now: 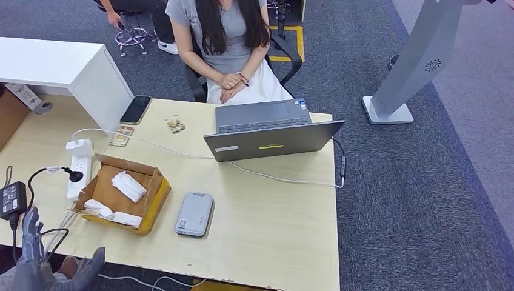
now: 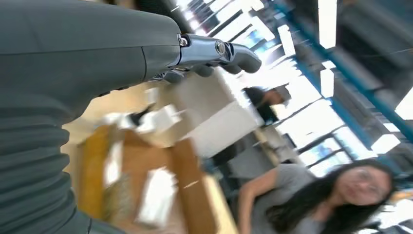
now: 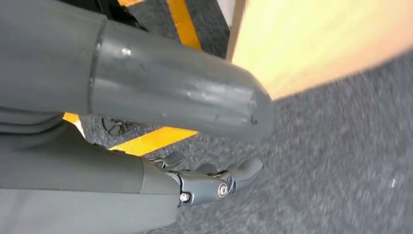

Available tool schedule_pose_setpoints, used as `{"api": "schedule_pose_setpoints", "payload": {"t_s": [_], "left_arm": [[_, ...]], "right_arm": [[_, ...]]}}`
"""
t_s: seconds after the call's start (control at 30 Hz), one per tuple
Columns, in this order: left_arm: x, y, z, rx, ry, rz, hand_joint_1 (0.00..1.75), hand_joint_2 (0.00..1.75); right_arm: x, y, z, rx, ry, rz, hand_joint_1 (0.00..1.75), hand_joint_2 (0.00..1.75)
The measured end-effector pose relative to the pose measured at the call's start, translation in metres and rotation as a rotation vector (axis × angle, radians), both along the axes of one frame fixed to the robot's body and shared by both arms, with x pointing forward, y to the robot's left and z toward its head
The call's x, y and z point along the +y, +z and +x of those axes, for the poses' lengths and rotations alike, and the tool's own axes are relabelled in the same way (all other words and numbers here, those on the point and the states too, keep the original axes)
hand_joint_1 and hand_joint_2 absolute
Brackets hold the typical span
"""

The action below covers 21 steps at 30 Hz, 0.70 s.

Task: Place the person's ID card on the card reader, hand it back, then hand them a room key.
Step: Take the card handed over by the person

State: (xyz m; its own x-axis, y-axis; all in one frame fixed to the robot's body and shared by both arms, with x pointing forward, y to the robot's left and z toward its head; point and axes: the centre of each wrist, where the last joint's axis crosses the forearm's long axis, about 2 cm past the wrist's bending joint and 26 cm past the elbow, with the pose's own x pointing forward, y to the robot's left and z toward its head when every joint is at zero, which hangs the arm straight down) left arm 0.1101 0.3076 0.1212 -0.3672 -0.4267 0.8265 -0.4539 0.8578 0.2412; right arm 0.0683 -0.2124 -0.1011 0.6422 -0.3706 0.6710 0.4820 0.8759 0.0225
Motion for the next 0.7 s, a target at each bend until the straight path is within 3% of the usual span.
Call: {"api": "schedule_pose_setpoints", "payload": {"t_s": [0.17,0.27,0.4,0.57,0.7], "left_arm": [[-0.017,0.022,0.02,-0.101,-0.007,0.137,0.0,1.75],[-0.02,0.032,0.041,-0.132,0.076,0.442,0.0,1.75],[-0.022,0.051,0.107,-0.108,0.211,0.792,0.0,1.75],[-0.016,0.066,0.164,-0.113,0.265,0.944,0.0,1.75],[-0.014,0.087,0.221,-0.079,0.324,1.065,0.0,1.75]], "right_arm": [[0.006,0.002,0.009,-0.009,0.032,0.01,0.0,0.0],[0.01,0.004,0.015,-0.004,0.099,0.019,0.0,0.0],[0.023,0.01,0.031,-0.01,0.194,0.029,0.0,0.0],[0.027,0.012,0.034,-0.001,0.236,0.031,0.0,0.0],[0.028,0.012,0.035,0.013,0.274,0.03,0.0,0.0]]}}
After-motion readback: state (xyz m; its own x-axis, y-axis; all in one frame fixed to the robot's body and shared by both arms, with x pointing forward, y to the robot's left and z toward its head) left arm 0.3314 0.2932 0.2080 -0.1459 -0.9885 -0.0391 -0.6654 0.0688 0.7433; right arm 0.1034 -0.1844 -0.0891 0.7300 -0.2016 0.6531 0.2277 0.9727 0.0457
